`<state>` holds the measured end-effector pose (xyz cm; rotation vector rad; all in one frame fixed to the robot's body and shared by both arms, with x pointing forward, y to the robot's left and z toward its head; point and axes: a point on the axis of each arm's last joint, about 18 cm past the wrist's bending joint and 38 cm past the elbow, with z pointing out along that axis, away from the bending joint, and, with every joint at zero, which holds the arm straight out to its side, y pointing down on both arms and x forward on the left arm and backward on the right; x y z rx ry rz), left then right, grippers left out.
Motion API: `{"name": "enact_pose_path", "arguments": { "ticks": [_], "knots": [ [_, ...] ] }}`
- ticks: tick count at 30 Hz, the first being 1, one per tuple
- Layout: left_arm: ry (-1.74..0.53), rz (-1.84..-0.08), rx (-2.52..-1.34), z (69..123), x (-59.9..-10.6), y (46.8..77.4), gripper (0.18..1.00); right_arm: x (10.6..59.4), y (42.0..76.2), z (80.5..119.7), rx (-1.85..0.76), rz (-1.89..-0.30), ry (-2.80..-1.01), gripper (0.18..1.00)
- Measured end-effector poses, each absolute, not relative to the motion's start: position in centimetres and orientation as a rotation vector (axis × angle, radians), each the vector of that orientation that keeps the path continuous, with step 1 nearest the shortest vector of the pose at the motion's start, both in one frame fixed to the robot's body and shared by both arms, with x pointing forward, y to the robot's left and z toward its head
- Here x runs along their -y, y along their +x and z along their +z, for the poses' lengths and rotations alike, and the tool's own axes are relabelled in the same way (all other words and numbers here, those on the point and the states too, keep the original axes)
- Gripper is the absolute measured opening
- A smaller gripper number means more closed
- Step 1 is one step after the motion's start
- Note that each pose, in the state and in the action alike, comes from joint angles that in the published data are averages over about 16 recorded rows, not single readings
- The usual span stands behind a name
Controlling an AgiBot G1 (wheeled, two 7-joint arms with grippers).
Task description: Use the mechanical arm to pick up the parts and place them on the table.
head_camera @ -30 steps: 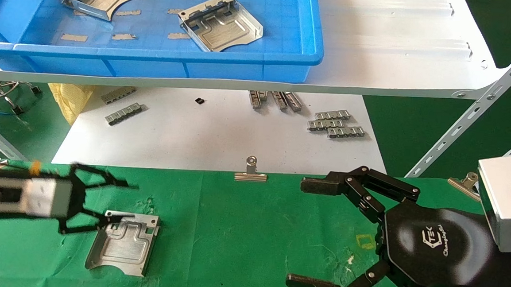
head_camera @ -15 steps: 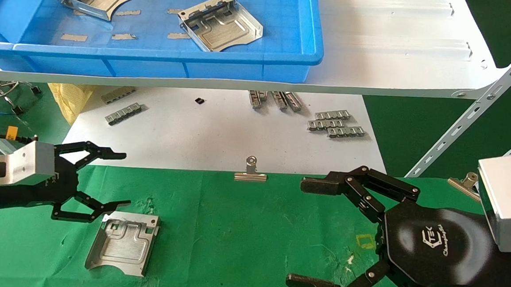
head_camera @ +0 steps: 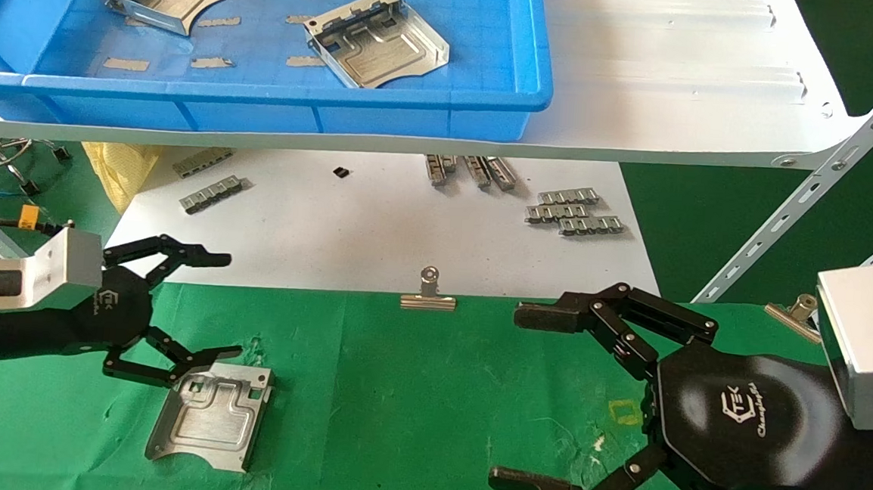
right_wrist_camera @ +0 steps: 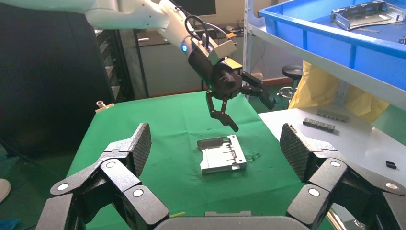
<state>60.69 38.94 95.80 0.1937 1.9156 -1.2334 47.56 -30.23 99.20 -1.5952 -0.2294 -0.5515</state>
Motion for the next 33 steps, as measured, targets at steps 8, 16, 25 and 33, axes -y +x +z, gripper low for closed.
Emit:
{"name": "enact_pose_path", "arguments": {
  "ticks": [8, 16, 25, 33],
  "knots": [
    [0.198, -1.357, -1.899, 96.1, -37.1, 59.7, 0.999, 30.2, 47.6, 99.2, 0.229, -0.551, -1.595, 1.001],
    [0.206, -1.468, -1.886, 96.6, -35.4, 58.3, 1.001, 30.2, 47.6, 99.2, 0.229, -0.551, -1.595, 1.001],
    [0.219, -1.579, -1.878, 97.3, -33.8, 56.1, 1.001, 30.2, 47.6, 99.2, 0.229, -0.551, -1.595, 1.001],
    [0.234, -1.662, -1.879, 98.0, -32.6, 53.9, 1.001, 30.2, 47.6, 99.2, 0.229, -0.551, -1.595, 1.001]
  ]
}}
